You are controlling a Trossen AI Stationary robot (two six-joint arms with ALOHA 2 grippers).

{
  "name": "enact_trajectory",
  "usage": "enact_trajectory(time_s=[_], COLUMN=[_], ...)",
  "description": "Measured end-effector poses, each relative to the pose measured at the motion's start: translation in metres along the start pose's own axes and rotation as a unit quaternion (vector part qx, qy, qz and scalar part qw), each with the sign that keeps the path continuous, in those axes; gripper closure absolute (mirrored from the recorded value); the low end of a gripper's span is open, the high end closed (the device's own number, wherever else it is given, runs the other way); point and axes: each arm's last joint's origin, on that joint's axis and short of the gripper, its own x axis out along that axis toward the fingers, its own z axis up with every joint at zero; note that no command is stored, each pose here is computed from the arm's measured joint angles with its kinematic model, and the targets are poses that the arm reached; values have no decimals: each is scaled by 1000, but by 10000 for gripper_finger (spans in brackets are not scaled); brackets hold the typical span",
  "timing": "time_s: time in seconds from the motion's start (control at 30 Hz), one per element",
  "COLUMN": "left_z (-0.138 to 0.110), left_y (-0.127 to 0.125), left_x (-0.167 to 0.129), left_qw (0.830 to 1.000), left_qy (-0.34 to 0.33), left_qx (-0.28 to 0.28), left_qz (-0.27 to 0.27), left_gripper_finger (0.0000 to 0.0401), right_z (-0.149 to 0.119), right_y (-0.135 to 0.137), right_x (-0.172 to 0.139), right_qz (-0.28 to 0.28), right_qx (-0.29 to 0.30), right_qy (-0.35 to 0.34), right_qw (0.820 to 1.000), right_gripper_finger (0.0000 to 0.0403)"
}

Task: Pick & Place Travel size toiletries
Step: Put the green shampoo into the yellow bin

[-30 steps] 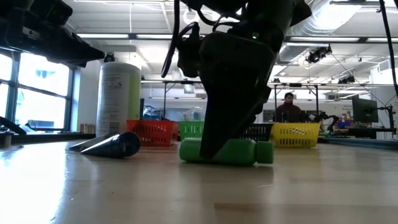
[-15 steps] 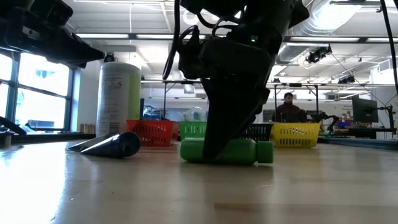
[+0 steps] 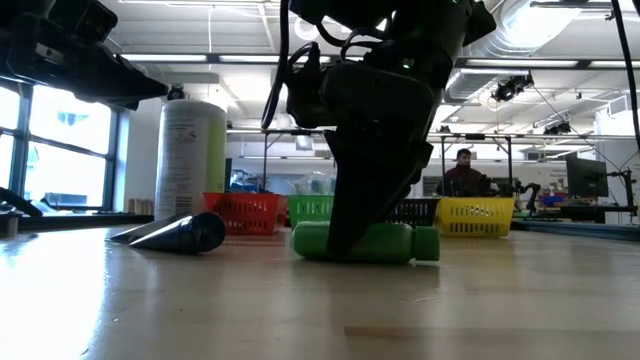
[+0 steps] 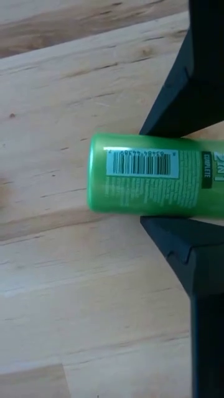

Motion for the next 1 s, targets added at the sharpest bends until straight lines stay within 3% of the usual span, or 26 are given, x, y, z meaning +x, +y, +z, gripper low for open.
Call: enact_trajectory(time_s=[0.77, 1.0], left_z=[0, 0], left_y=[0, 0], left_x=[0, 0], left_qw=[1000, 1000], left_qy=[0, 0], left_qx=[0, 0], left_qz=[0, 0], left_gripper_finger=[393, 393], right_z=[-2, -2], right_y=[0, -4], right_x=[-2, -19], right_qz=[3, 15], right_qx=[-3, 0], right_qy=[10, 35], right_qw=[1000, 999], right_gripper_finger=[227, 232])
